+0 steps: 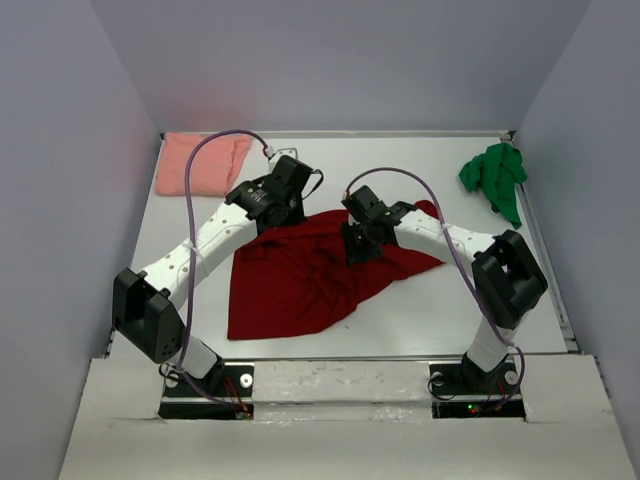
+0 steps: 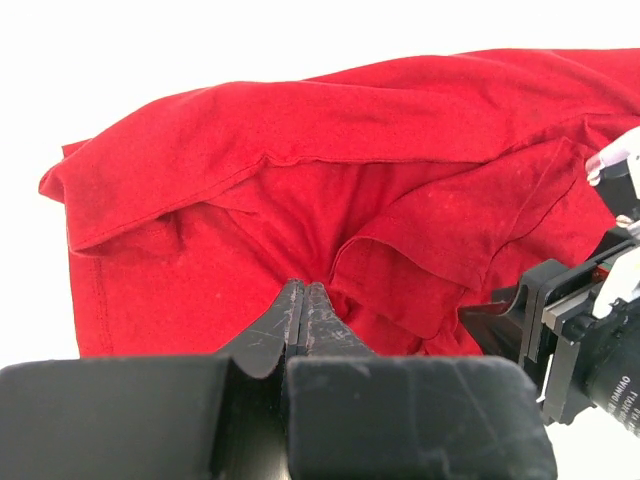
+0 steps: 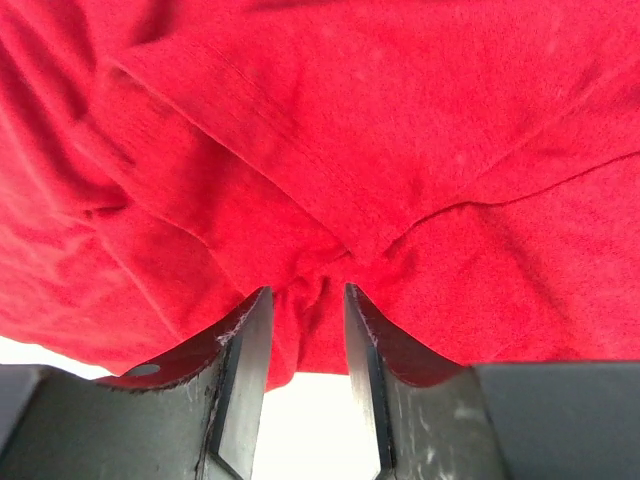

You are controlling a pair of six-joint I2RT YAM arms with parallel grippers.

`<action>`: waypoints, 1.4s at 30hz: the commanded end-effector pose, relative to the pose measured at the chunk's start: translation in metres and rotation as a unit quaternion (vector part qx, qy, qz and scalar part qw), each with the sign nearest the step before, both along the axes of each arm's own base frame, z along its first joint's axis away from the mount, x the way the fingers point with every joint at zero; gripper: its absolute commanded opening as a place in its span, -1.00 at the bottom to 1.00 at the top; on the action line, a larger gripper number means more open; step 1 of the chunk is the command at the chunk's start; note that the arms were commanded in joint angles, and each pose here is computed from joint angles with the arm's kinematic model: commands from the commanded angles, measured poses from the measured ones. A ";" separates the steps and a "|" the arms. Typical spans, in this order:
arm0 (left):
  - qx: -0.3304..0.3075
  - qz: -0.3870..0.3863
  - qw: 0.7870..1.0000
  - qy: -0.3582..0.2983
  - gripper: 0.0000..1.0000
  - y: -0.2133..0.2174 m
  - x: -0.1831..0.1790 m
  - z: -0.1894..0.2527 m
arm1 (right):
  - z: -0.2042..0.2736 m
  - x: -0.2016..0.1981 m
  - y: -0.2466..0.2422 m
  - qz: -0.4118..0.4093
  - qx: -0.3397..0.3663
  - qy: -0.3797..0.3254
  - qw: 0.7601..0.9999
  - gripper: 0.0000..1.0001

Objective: Fold and stack the t-shirts
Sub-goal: Flatten the tshirt out

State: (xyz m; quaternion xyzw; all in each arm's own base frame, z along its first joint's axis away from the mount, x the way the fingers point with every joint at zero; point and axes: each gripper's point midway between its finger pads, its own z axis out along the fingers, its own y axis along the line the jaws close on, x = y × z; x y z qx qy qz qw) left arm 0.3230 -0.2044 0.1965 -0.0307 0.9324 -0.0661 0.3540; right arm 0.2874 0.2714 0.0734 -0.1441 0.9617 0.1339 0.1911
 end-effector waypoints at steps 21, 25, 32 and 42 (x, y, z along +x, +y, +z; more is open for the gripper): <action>-0.024 -0.007 0.999 -0.022 -1.00 0.005 -0.014 0.018 | -0.023 0.011 -0.007 -0.037 -0.019 -0.018 0.999 -0.20; -0.026 -0.008 0.999 -0.024 -1.00 0.005 -0.014 0.020 | -0.030 0.018 -0.012 -0.039 -0.021 -0.015 0.999 -0.20; -0.032 -0.012 0.999 -0.024 -1.00 0.002 -0.014 0.022 | -0.035 0.024 -0.012 -0.038 -0.025 -0.013 0.999 -0.19; -0.036 -0.019 0.999 -0.024 -1.00 -0.001 -0.014 0.021 | -0.039 0.032 -0.005 -0.030 -0.019 -0.008 0.999 -0.28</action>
